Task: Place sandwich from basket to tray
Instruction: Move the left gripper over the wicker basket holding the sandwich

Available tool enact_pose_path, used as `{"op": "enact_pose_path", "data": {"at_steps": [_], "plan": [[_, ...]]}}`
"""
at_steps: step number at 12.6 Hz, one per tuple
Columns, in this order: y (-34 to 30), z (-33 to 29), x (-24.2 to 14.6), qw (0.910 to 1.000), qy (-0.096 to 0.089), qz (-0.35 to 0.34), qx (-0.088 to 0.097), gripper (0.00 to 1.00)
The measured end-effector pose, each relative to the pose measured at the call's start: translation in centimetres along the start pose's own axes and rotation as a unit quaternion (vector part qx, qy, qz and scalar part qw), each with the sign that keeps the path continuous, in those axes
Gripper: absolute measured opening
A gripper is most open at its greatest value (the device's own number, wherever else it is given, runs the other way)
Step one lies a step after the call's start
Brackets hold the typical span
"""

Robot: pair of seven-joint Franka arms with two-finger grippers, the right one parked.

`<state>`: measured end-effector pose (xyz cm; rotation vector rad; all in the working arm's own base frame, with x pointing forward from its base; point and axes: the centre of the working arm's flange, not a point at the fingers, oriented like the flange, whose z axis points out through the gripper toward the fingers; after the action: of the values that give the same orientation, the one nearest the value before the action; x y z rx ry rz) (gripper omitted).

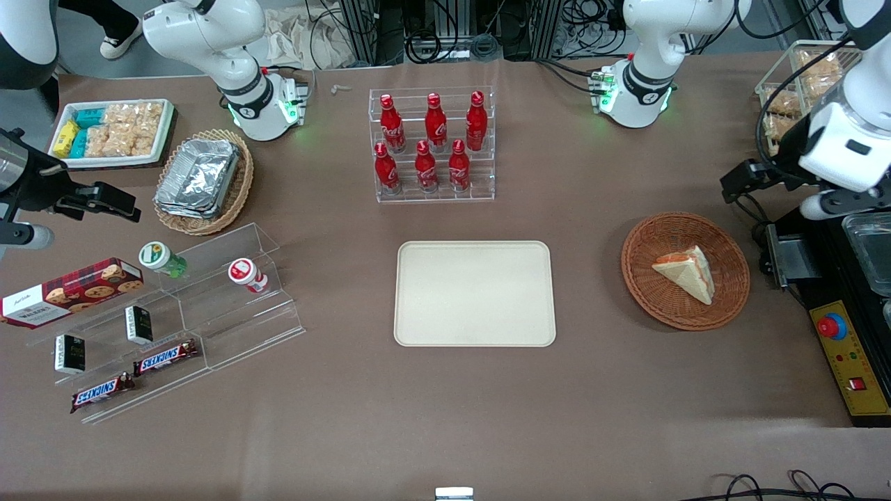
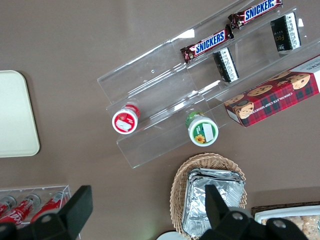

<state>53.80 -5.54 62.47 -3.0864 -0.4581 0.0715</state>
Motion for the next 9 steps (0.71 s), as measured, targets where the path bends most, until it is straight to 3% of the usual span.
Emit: {"op": "enact_pose_path", "data": {"at_steps": [5,9], "plan": [[-6.3,1.9,1.4,0.9907,-0.018,-0.135,0.003,1.0],[-8.9,4.8,-0.7,0.9679,-0.015,-0.251,-0.008,1.0]]}}
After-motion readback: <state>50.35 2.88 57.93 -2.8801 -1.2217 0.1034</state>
